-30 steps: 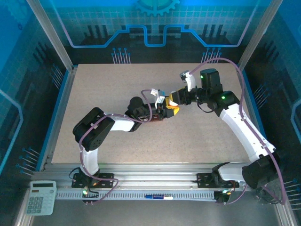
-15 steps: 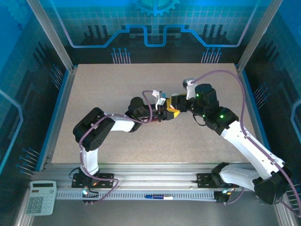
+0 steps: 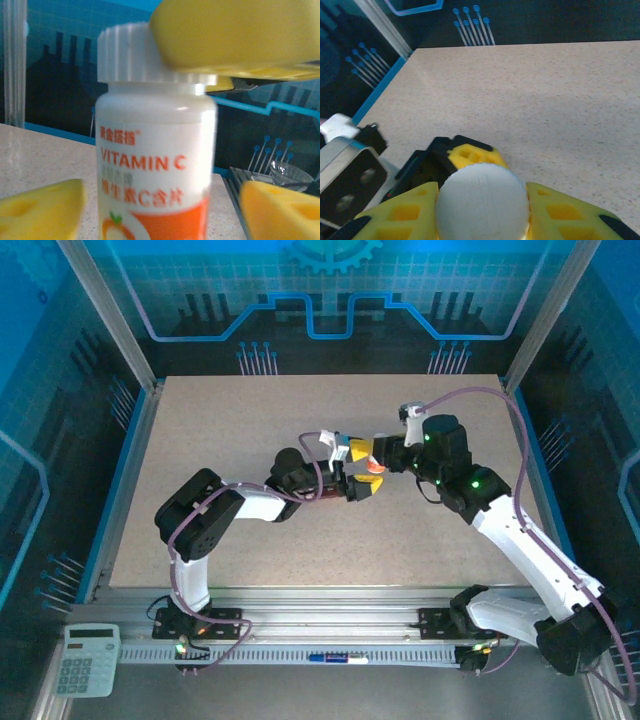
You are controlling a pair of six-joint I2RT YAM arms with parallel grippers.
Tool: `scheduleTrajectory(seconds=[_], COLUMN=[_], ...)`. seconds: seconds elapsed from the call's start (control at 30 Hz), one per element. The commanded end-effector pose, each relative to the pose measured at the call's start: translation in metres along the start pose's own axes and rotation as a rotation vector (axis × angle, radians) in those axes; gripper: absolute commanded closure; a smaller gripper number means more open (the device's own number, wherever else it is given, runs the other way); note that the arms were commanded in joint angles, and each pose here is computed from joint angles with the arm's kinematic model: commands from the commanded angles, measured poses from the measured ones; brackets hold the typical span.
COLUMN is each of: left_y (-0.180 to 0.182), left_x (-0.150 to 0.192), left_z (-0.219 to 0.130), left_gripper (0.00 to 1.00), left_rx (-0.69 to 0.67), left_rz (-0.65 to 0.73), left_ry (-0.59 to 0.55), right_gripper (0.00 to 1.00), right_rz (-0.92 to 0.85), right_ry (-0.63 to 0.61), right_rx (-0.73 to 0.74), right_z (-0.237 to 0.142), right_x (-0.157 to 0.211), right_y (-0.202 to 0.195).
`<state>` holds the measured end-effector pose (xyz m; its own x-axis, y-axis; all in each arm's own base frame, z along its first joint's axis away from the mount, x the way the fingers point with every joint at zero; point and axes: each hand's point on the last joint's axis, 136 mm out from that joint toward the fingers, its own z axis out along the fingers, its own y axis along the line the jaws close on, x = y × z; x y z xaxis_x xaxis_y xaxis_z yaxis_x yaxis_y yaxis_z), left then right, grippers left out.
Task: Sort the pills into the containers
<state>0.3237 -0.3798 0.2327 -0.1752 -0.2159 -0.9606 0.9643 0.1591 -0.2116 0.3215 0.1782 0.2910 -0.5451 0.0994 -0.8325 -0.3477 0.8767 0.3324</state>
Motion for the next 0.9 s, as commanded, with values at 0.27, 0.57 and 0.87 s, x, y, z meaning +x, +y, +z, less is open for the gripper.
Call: scheduleTrajectory(seconds=[0.27, 0.57, 0.87], left_y=[0.001, 0.011, 0.031], left_x=[0.002, 0.006, 0.013], left_z=[-0.029, -0.052, -0.066], left_gripper=[0.01, 0.01, 0.01], left_rx=[-0.129, -0.279, -0.450], left_rz=[0.054, 0.078, 0.055], left_ry=[-0.027, -0.015, 0.122], right_gripper=[0.81, 0.81, 0.81], right_rz=[0.071, 0.087, 0.122], right_ry=[-0.052, -0.035, -0.016], right_rx=[0.134, 0.216, 0.262], right_z=[-0.007, 0.008, 0.018], right_x=[0.009, 0.059, 0.099], right_y=[-0.050, -0.085, -0.106])
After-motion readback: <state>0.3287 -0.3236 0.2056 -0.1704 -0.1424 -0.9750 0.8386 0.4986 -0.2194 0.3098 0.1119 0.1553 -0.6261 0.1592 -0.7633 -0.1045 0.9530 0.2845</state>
